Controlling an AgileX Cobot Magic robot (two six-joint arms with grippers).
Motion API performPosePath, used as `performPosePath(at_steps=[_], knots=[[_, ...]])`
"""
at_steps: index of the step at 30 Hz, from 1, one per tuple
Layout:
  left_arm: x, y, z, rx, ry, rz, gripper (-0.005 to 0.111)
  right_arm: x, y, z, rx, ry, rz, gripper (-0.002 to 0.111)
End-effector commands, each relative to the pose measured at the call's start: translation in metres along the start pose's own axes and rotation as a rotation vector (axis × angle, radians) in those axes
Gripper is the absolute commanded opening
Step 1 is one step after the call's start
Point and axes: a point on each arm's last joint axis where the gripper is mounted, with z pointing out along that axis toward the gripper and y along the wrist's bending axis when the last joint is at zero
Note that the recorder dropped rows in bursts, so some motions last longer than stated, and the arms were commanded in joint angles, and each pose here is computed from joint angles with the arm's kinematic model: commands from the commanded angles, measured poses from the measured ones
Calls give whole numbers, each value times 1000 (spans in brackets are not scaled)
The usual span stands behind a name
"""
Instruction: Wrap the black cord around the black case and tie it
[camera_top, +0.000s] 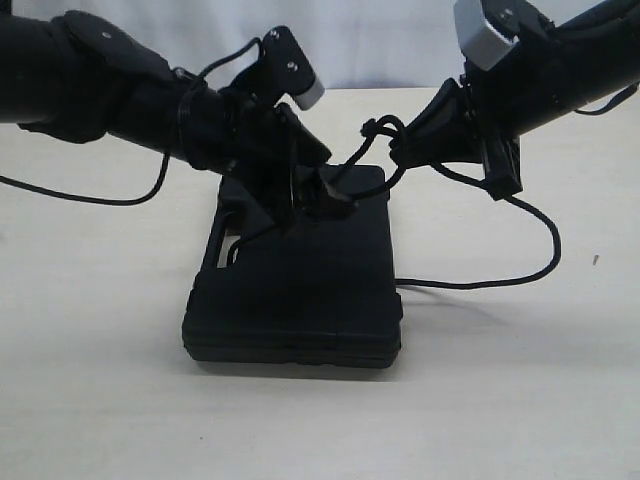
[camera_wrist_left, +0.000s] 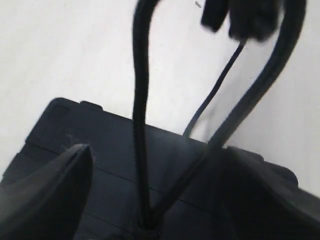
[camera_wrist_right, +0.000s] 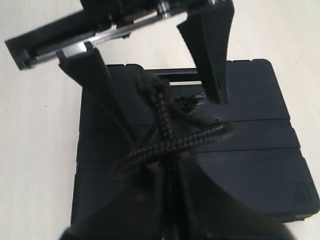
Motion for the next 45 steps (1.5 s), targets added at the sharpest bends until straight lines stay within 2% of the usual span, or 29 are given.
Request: performPosePath(at_steps=[1,9,13,18,22,25,28,32,35,40,45], knots=[[-17,-5,-19,-36,-56,27,68,-2,3,-1,-9,-10,15,4],[-26,-7,-31,-55,-84,44,67,-2,3,-1,-9,-10,25,4],[-28,-12,-33,-5,-99,38,67,-2,2,-1,-7,-10,27,4],[-41,-19,-48,9,-168,54,67,-1,2,-1,-5,-6,25,4],[-49,-29,-51,95,-243,72,67,-1,2,-1,-5,-6,23,4],[-49,-34,-45,117,-232,95,67,-1,2,-1,-7,-6,23,4],[-45,-30,-39,94,-214,81,63,-1,3,-1,-9,-6,27,4],[-42,-25,-32,72,-214,55,46,-1,3,-1,-9,-6,29,4],[-41,-23,-29,60,-223,68,39,-1,3,-1,-9,-6,29,4],[-41,-20,-23,49,-259,74,38,-1,3,-1,-11,-6,29,4],[-38,-10,-20,-48,-230,61,38,-1,3,-1,-12,-6,29,4]])
